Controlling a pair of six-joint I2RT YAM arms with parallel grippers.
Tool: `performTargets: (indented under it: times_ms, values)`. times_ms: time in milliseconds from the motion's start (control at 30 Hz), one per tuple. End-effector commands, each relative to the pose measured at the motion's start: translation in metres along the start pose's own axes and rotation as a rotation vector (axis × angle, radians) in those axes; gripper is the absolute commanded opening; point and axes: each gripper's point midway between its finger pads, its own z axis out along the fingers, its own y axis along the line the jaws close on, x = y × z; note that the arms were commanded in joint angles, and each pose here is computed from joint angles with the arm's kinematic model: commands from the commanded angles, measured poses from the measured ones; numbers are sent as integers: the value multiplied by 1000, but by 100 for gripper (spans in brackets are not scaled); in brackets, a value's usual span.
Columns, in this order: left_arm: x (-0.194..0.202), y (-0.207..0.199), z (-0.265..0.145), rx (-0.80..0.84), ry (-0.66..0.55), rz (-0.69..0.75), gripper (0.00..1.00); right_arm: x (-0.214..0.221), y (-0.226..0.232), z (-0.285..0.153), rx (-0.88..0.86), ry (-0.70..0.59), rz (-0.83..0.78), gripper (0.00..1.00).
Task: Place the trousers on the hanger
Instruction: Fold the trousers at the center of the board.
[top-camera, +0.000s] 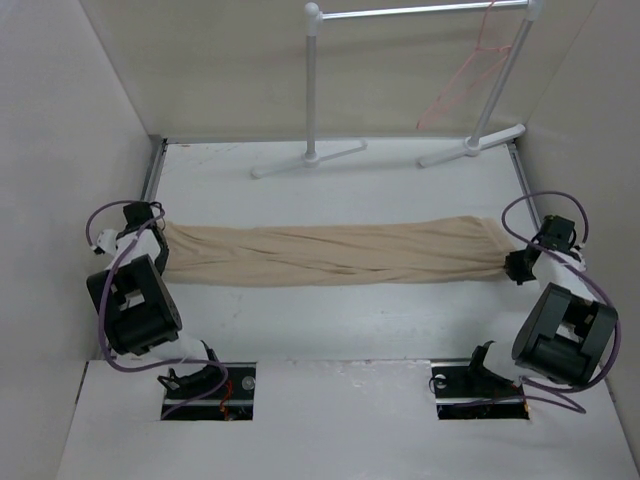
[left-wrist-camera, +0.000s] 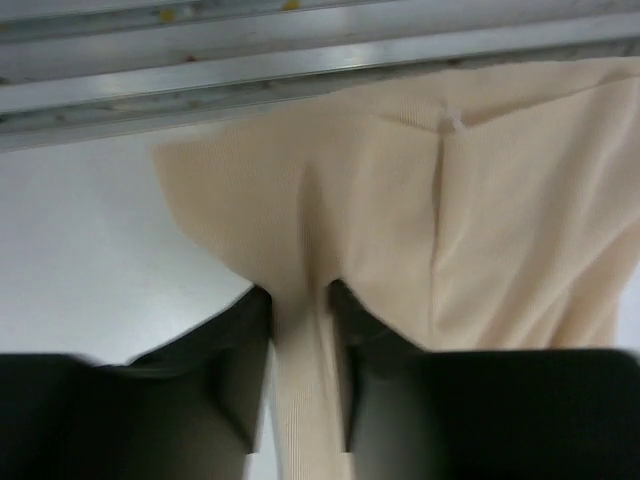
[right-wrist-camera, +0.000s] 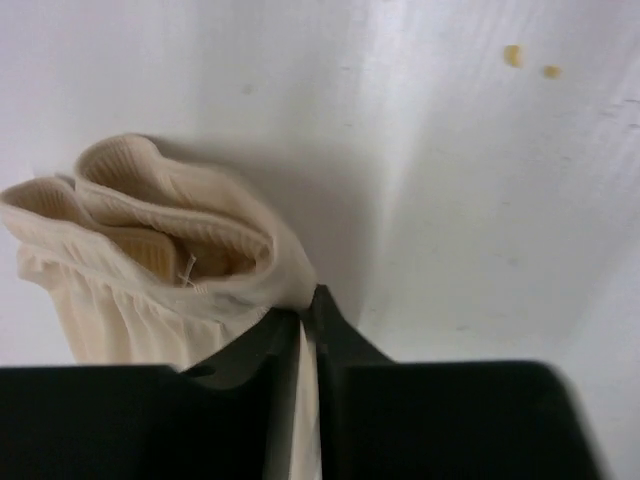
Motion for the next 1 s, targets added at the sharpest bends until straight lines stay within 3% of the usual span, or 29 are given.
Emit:
performTargets:
  times_ms: [0,67,133,233,367,433,500,567,633,767,967]
  values:
    - [-2,19,-15,-55,-47,65,34,-14,2,-8,-11,-68,12,31]
    - [-15,8,-33,-2,-94,53,45,-17,7,-17,-15,-88,-11,50]
    - [-29,-8,-56,57,-134,52,50,-28,19,-33,-39,-136,-34,64]
    - [-41,-37,-89,149,-187,93,51,-38,33,-51,-54,-202,-76,71]
    - [-21,-77,-101,230,-170,185,51,-51,56,-60,-81,-258,-139,68]
    - [-3,-98,-99,268,-135,228,51,-50,77,-56,-115,-250,-217,57]
    - [10,-111,-94,283,-105,248,52,-43,103,-43,-145,-197,-318,34]
    - [17,-121,-88,296,-93,256,52,-40,119,-29,-134,-149,-384,26]
    - [22,-127,-79,296,-86,260,52,-37,131,-17,-119,-98,-441,29]
    - [32,-134,-59,289,-38,241,52,-33,145,2,-59,-61,-540,61]
    - [39,-143,-48,288,-31,236,52,-25,160,20,-62,-16,-586,63]
